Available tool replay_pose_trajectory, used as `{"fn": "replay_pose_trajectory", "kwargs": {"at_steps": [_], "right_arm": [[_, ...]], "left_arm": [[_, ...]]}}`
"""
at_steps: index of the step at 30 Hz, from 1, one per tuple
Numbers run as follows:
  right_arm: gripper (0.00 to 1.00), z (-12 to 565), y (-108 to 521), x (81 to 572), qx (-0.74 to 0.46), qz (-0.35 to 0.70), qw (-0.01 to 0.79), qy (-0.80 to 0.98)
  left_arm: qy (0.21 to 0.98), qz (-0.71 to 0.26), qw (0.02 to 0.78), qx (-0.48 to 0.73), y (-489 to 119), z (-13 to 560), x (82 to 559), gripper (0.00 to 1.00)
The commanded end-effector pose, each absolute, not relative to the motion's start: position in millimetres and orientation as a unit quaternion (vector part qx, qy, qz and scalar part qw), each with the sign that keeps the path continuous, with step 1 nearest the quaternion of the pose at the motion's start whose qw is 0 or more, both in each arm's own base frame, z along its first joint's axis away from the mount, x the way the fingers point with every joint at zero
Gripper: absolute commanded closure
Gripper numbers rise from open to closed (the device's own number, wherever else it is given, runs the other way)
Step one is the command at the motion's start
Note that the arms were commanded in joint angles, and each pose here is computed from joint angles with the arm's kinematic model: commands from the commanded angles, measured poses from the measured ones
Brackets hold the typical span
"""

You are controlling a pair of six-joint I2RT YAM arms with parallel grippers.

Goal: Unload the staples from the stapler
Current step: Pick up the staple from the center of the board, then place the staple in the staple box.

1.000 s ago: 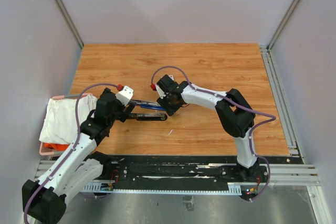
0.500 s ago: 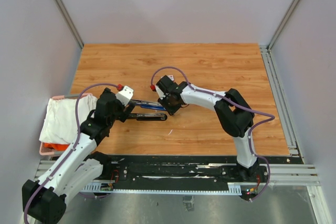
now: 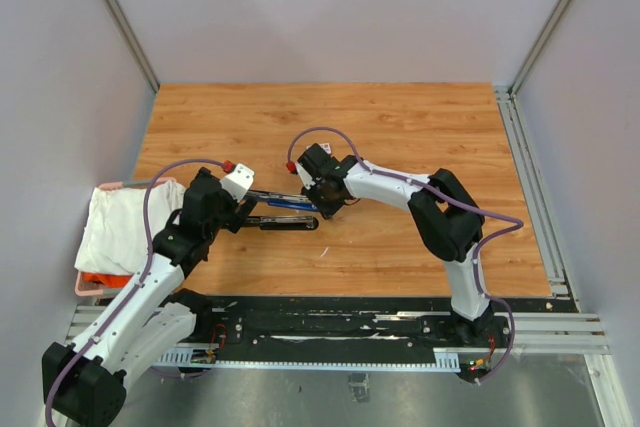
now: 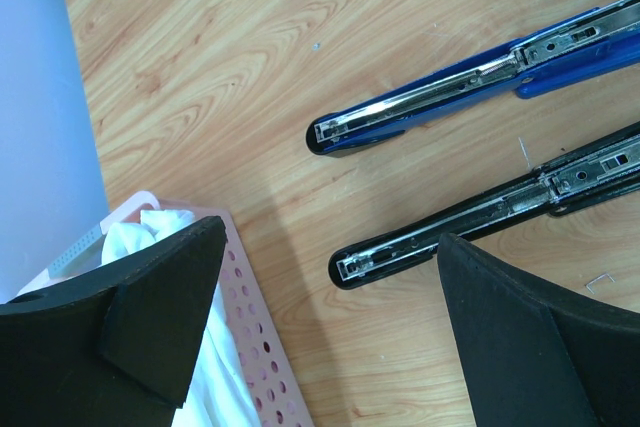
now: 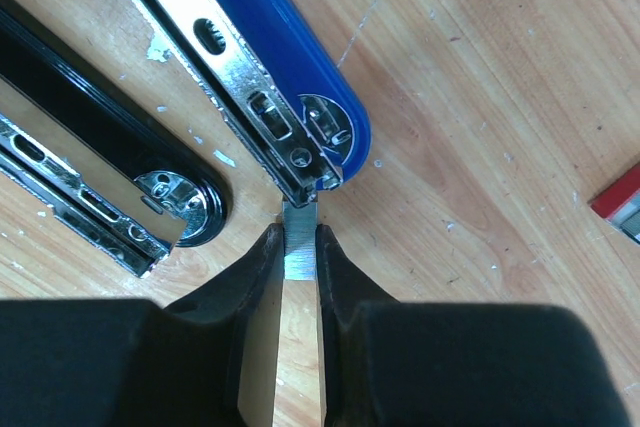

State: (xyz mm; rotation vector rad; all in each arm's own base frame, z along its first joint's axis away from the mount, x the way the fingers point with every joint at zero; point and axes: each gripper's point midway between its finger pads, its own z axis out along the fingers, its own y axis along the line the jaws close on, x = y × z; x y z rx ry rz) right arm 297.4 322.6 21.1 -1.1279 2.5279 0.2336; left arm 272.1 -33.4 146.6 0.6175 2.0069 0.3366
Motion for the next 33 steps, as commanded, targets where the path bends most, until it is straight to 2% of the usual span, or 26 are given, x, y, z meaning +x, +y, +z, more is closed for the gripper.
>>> {"fn": "replay_pose_trajectory", "kwargs": {"at_steps": [1,11,20,27,33], "right_arm": [[0.86,34.5,310.8,310.3,-0.401,0.059,0.200,0.892],[0.86,76.1,292.3,331.2,-0.381,0.051,0.248,0.889],[0.85,97.1,251.7,386.7,-0.321,0.024,0.282,0.904],[0.85,91.3,227.0,417.5,-0.286,-0.003,0.285,0.915],[0.85,68.8,212.5,425.1,-0.261,-0.003,0.262,0.929]], "left_arm": [[0.816,0.144,0.503,0.246,-31.4,153.3,276.1,0.02],[0.816,0.141,0.503,0.247,-32.5,153.2,276.2,0.02],[0.816,0.139,0.503,0.248,-33.0,153.2,275.8,0.02],[0.816,0.140,0.503,0.247,-32.7,153.4,275.9,0.02],[0.816,0.139,0.503,0.248,-33.1,153.1,275.8,0.02]]}}
